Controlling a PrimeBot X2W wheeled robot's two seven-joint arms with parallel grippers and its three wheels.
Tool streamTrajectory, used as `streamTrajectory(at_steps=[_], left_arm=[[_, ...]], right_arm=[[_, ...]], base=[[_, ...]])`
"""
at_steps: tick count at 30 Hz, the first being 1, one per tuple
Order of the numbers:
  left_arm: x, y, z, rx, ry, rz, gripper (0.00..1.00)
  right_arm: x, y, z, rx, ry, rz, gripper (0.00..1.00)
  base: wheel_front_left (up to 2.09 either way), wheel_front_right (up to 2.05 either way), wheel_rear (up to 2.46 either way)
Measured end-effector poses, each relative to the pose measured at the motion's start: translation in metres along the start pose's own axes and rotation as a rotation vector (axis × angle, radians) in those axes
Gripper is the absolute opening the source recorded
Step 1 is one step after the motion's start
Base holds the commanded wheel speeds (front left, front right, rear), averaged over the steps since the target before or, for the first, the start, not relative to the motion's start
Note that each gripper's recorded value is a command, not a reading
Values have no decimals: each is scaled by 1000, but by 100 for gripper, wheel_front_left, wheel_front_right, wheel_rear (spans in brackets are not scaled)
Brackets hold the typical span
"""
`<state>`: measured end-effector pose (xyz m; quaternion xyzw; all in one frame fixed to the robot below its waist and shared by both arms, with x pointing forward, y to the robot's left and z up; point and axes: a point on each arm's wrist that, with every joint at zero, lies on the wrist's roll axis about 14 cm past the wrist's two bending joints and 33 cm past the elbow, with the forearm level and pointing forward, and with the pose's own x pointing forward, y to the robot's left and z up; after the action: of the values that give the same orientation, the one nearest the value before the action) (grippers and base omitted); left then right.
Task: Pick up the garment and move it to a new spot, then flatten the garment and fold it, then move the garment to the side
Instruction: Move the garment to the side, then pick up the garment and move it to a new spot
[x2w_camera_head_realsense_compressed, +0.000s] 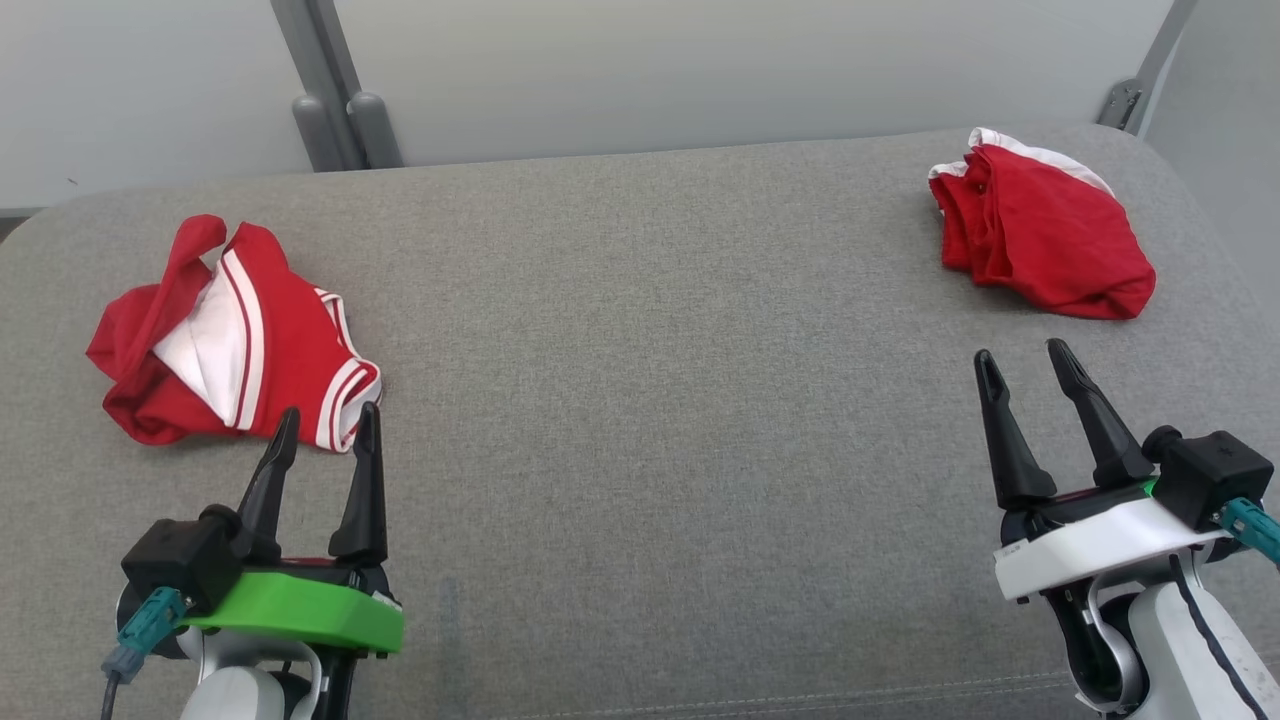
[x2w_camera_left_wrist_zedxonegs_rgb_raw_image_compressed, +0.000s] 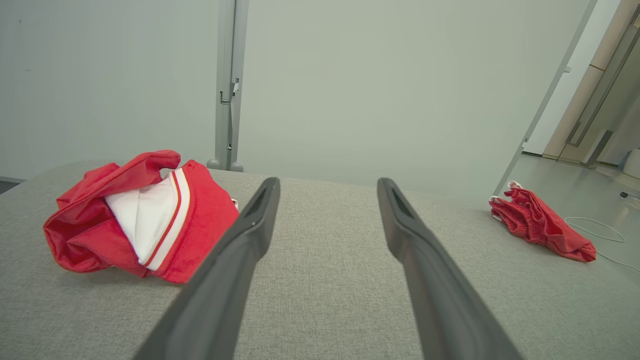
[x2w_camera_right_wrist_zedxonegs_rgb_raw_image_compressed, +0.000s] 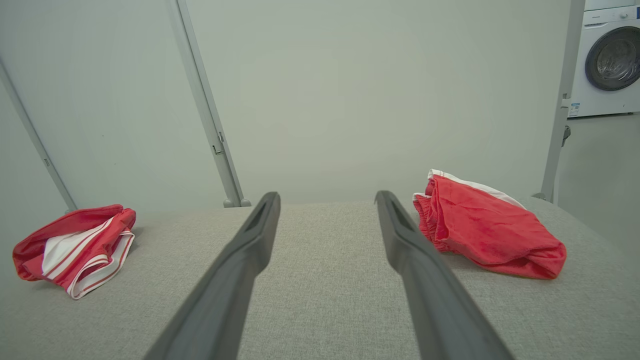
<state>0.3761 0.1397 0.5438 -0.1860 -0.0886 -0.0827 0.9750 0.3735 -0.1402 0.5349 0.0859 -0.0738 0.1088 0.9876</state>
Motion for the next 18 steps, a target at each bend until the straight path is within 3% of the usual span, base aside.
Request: streamTrajectory(at_steps=[18], left_arm=[[-8,13,-4,9,17,44,100]], right_arm=[[5,10,-7,6,13,30,100]], base=[[0,0,0]])
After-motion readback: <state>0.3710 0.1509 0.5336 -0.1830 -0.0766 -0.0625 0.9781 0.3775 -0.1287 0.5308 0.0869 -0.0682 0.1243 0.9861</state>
